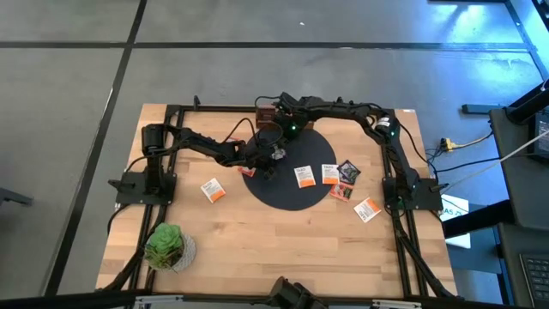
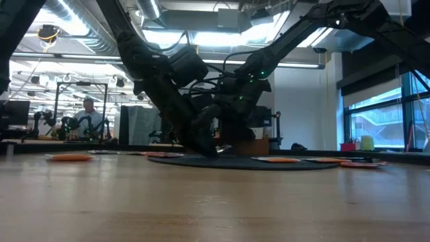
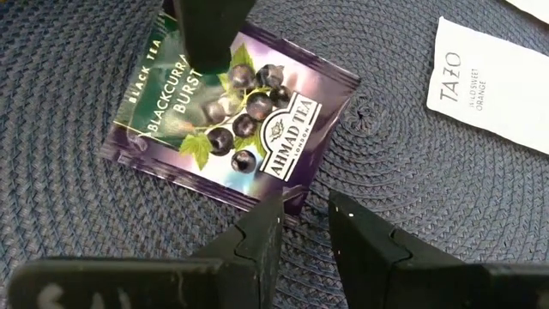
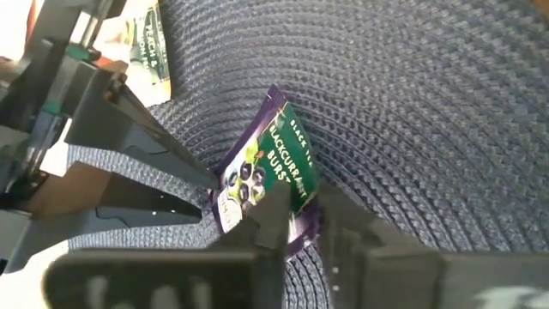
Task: Pick & Place Tea
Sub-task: Put the purple tea bag into the left section of the wooden organizer
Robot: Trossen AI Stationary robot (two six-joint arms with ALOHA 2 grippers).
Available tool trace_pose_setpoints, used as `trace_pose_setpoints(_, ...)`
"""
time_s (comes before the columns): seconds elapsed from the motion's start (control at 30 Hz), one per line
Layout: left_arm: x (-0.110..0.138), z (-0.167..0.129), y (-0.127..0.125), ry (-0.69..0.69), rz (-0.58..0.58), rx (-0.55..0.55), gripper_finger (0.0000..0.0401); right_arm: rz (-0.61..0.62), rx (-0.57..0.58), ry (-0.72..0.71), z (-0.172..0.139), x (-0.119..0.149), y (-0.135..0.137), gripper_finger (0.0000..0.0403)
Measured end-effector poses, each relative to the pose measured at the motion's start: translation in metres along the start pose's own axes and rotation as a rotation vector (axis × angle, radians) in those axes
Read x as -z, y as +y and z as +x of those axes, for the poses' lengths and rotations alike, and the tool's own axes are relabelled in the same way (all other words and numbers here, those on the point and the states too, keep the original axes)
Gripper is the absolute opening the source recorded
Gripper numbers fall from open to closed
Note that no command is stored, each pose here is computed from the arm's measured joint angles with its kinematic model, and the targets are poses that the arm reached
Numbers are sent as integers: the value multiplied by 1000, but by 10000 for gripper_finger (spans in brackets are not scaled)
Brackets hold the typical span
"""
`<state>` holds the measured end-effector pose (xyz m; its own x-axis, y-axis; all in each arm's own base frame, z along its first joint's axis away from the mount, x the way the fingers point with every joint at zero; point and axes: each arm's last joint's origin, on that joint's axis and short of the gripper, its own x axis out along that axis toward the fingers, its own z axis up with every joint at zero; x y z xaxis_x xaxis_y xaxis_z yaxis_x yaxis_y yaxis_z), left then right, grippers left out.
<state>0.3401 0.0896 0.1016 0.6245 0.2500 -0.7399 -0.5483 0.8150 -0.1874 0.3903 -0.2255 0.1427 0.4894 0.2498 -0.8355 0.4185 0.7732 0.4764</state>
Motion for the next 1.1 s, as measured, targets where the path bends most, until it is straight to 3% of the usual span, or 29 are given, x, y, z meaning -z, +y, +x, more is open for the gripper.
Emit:
trace_pose_setpoints(0.13, 0, 0, 0, 0, 0, 0, 95, -6, -1, 2, 0, 0, 0, 10)
trace_pose_setpoints(0.4, -5, -10, -1, -8, 5, 16, 95, -35, -5, 3, -4, -2, 2, 5)
trace_pose_setpoints(0.5, -11, -21, -3, -21, 12, 34, 95, -80, 9, -51, -19, -11, 9, 4)
trace_pose_setpoints(0.77, -48, -79, -7, -205, 15, 121, 95, -210, 20, -197, -44, -37, 23, 2)
trace_pose_setpoints(0.97, -69, -139, -10, -359, 77, 177, 95, -221, 26, -180, -30, -36, 27, 2)
trace_pose_setpoints(1.1, -77, -171, -10, -462, 87, 196, 95, -252, 81, -243, -22, -43, 28, 1)
